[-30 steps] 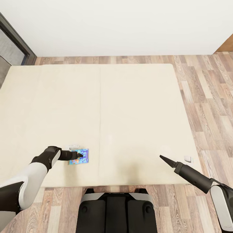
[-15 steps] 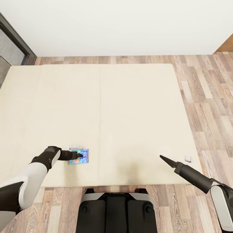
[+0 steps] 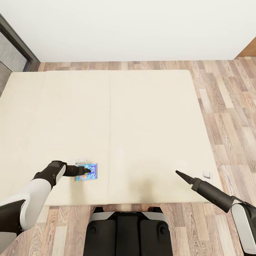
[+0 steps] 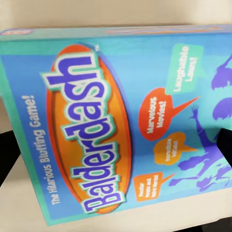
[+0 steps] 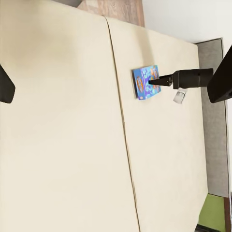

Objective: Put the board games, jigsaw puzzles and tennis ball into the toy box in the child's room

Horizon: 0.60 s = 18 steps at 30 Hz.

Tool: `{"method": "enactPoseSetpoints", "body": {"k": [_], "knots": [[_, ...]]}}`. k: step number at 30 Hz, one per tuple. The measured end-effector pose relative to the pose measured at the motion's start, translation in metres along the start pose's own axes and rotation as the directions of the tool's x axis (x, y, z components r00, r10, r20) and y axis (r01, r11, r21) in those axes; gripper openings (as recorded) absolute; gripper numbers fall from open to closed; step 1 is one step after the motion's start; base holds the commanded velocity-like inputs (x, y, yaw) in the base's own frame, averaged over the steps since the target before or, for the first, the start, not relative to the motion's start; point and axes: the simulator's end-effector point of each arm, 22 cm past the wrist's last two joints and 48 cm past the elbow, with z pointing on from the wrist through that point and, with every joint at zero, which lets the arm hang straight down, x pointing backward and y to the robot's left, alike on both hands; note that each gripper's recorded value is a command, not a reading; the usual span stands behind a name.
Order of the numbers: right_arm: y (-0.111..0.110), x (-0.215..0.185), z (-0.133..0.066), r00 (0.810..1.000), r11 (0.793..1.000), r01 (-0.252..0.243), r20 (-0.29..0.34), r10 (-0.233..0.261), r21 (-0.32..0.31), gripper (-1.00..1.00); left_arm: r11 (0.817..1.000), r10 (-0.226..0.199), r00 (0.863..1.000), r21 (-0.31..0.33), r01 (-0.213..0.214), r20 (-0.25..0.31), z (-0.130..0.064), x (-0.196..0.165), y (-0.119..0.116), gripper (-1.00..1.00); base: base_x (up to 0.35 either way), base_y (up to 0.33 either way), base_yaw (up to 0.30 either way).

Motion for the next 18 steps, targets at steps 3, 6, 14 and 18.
{"method": "enactPoseSetpoints", "body": {"k": [3, 6, 14, 18], "knots": [[0.0000, 0.0001, 0.0001, 1.000, 1.000, 0.000, 0.000, 0.000, 0.000, 1.00, 1.000, -0.001, 1.000, 0.000, 0.001, 0.000, 0.0000, 0.0001, 0.0000, 1.00, 0.000, 0.000, 0.000], [0.0003, 0.0005, 0.0004, 1.000, 1.000, 0.000, -0.001, 0.000, 0.000, 1.00, 1.000, -0.001, 1.000, -0.003, 0.001, -0.001, -0.0003, -0.0002, 0.0007, 1.00, 0.000, 0.000, 0.000], [0.0002, 0.0006, 0.0005, 1.000, 1.000, 0.000, -0.001, 0.000, 0.000, 1.00, 1.000, 0.004, 1.000, -0.006, -0.004, 0.000, -0.0006, -0.0008, 0.0011, 1.00, 0.000, 0.000, 0.000], [0.0003, 0.0005, 0.0005, 1.000, 1.000, 0.001, -0.001, -0.001, 0.000, 1.00, 1.000, 0.009, 1.000, -0.006, -0.009, 0.001, -0.0006, -0.0010, 0.0012, 1.00, 0.000, 0.000, 0.000]]}}
